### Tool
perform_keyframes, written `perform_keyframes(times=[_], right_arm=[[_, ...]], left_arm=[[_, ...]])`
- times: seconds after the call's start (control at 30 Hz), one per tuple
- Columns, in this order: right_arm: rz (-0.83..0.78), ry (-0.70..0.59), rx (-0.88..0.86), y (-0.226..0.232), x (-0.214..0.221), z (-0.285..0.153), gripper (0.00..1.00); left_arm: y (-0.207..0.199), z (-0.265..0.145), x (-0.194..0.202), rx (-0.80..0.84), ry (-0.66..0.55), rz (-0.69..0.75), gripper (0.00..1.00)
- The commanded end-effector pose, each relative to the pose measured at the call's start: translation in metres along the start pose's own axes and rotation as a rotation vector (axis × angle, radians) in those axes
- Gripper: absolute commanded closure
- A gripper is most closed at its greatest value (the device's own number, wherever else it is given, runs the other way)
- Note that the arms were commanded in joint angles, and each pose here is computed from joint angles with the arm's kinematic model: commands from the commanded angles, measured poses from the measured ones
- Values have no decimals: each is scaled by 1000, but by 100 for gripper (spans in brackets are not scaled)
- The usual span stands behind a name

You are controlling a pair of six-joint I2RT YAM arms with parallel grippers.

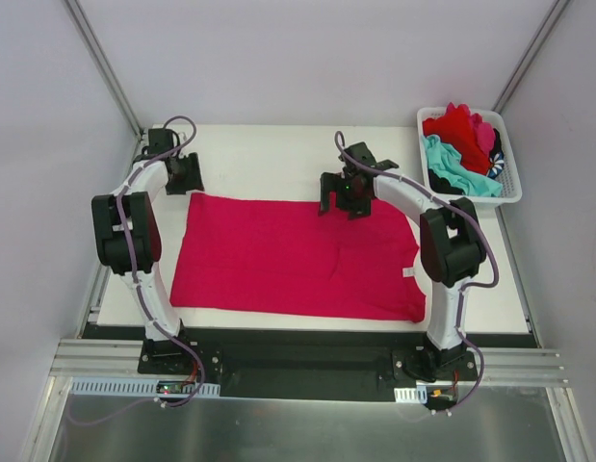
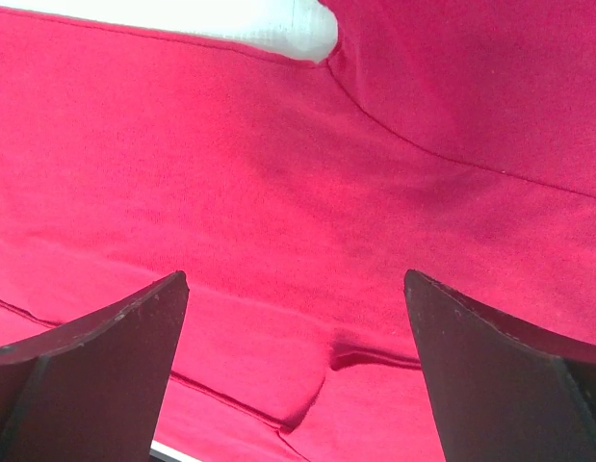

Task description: Fold and stack the t-shirts

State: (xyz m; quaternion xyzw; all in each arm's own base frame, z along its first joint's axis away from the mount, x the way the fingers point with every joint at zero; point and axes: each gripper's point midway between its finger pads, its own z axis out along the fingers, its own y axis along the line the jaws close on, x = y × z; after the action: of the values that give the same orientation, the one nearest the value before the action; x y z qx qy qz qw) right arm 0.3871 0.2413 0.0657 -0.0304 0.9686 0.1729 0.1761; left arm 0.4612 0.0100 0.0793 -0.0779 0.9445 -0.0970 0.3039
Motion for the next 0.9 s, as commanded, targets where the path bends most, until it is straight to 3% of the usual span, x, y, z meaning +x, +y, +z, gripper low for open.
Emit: perform_keyframes(times=[0.0, 0.03, 0.13, 0.3, 0.53, 0.87], right_arm=[[-5, -37, -15, 10, -5, -22, 1], [-10, -36, -4, 8, -3, -25, 0], [-20, -61, 21, 5, -8, -33, 0], [25, -166, 83, -18, -59, -49, 4], [94, -284, 210, -90, -148, -57, 3], [71, -346, 169, -119, -189, -7, 1]], left_arm=[[17, 7, -29, -76, -23, 65, 38], [35, -1, -36, -187, -36, 61, 15], [47, -25, -53, -280, -94, 45, 11], [19, -51, -66, -146, -151, -40, 12], [23, -17, -34, -112, -40, -131, 17], [23, 7, -19, -48, 29, -192, 22]])
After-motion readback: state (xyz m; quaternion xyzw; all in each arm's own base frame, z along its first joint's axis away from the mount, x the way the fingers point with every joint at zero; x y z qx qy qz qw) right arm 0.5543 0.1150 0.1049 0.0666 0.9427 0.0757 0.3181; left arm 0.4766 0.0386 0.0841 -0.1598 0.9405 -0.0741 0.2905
